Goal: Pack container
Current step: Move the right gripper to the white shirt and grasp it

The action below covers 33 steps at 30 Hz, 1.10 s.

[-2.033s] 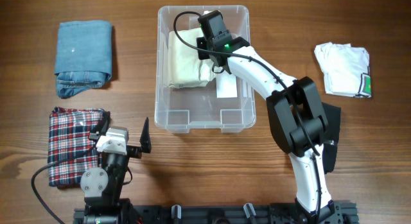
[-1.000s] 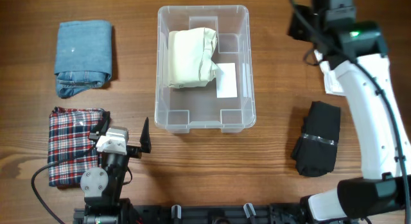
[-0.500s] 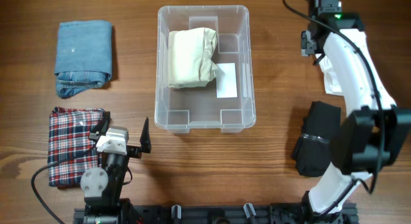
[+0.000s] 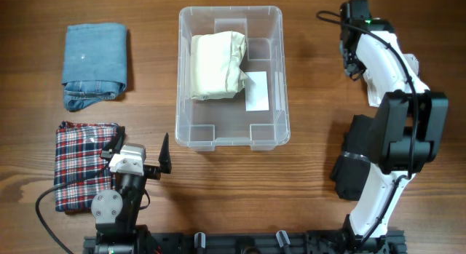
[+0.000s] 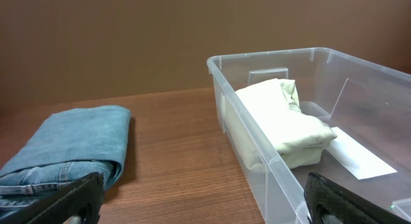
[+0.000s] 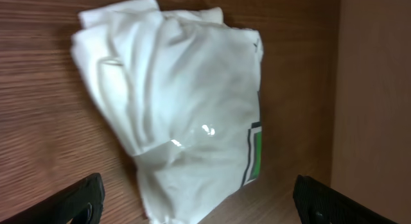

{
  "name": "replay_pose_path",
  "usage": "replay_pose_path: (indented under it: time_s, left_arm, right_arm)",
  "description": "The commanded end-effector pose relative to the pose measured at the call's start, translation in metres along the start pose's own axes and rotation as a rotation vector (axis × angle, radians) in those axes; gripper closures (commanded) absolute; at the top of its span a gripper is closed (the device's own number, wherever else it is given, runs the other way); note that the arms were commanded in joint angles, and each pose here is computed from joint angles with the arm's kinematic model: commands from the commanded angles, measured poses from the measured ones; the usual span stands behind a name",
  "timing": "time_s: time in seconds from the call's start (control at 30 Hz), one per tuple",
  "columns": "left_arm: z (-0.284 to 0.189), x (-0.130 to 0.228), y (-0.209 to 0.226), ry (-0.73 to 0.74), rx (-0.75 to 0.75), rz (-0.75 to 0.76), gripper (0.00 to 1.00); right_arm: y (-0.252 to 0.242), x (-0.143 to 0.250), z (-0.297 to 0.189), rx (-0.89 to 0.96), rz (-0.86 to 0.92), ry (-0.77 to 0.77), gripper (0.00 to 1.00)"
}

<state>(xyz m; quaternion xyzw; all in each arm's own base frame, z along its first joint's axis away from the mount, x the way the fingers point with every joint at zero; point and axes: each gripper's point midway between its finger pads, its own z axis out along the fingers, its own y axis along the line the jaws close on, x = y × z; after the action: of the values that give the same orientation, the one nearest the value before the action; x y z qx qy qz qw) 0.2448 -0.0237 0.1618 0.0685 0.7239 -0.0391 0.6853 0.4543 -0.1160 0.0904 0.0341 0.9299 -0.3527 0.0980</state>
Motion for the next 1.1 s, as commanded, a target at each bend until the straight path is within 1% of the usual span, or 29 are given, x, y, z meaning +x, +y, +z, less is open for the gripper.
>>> replay_pose_path:
  time_s: [0.0,0.07,0.1,0.33,0.47,0.6,0.7,0.8,0.93,1.07]
  left_arm:
    - [-0.001,0.001,0.003,0.0,-0.015,0.011,0.0]
    - [0.0,0.001,0.003,0.0,-0.015,0.011,0.0]
    - [0.0,0.001,0.003,0.0,-0.015,0.011,0.0]
    - [0.0,0.001,0.003,0.0,-0.015,0.011,0.0]
    - [0.0,0.001,0.003,0.0,-0.015,0.011,0.0]
    - [-0.001,0.001,0.003,0.0,-0.015,0.011,0.0]
    - [0.0,0.001,0.003,0.0,-0.015,0.011,0.0]
    - [0.0,0.001,0.003,0.0,-0.015,0.011,0.0]
    - [0.0,0.001,0.003,0.0,-0.015,0.011,0.0]
    - [0.0,0.001,0.003,0.0,-0.015,0.011,0.0]
  right_arm:
    - [-0.001,0.01,0.021,-0.018,-0.044,0.049,0.05]
    - [0.011,0.012,0.024,-0.12,-0.076,0.052,0.05]
    - [0.012,0.012,0.025,-0.132,-0.071,0.053,0.05]
    - [0.012,0.009,0.025,-0.134,-0.108,0.039,0.05]
    - [0.021,0.011,0.026,-0.171,-0.135,0.036,0.05]
    - [0.024,0.02,0.032,-0.151,-0.152,0.053,0.05]
    - [0.02,0.025,0.039,-0.098,-0.155,0.061,0.05]
    - [0.023,0.027,0.044,-0.08,-0.153,0.051,0.05]
    - [0.031,0.031,0.05,-0.08,-0.206,0.042,0.05]
    - [0.028,0.032,0.055,-0.038,-0.217,0.033,0.05]
